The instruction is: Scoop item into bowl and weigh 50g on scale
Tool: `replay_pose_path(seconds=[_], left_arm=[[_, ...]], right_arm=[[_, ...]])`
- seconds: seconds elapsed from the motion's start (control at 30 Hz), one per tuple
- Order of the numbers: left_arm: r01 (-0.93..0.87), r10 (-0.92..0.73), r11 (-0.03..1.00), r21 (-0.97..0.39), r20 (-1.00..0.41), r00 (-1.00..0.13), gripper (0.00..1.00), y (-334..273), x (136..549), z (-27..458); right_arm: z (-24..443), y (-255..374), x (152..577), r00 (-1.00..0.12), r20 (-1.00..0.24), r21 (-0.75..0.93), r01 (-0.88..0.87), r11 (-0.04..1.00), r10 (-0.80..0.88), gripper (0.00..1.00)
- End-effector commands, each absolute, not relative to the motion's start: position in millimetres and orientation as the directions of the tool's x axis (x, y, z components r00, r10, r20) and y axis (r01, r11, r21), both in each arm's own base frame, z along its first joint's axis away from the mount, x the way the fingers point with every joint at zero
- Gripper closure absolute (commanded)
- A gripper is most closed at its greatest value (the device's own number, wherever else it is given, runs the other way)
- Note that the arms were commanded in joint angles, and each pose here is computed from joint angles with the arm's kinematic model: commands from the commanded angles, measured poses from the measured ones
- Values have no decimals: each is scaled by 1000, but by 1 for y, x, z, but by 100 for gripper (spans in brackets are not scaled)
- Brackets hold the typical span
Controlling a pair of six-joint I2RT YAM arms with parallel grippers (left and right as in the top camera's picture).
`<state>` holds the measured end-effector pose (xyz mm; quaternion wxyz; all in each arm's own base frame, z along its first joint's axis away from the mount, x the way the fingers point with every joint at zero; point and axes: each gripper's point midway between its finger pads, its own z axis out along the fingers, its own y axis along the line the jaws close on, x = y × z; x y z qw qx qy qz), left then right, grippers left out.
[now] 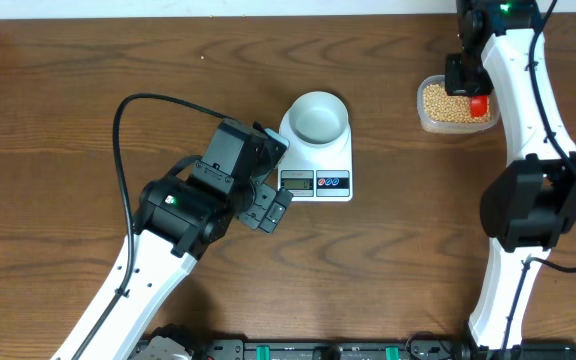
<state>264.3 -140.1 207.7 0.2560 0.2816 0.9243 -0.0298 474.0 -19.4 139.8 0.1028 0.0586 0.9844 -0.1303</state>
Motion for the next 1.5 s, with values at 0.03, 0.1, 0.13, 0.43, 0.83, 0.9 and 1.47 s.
replay_pose_path(seconds=[0.03, 0.1, 0.13, 0.43, 0.83, 0.9, 1.47], left_arm=[[539, 505, 838, 87, -496, -706, 2, -140, 265, 210], [539, 505, 838, 87, -496, -706, 2, -140, 265, 210], [539, 505, 838, 87, -496, -706, 2, -140, 265, 210], [539, 505, 838, 87, -496, -706, 2, -140, 265, 210], [539, 505, 838, 87, -496, -706, 2, -140, 265, 210], [539, 505, 838, 87, -496, -706, 2, -140, 265, 210], [539, 505, 838, 87, -496, -706, 2, -140, 265, 210]], right_arm=[[119, -15, 475, -978, -174, -211, 153, 966, 117, 99], [116, -13, 476, -978, -170, -196, 150, 969, 117, 99], [116, -10, 477, -978, -170, -180, 148, 973, 118, 99], [107, 12, 483, -982, -164, -74, 110, 991, 97, 99], [98, 37, 481, -989, -125, 72, 67, 995, 76, 99], [98, 37, 481, -989, -120, 92, 71, 993, 82, 99], [123, 18, 468, -991, -109, 266, 43, 963, 74, 99]])
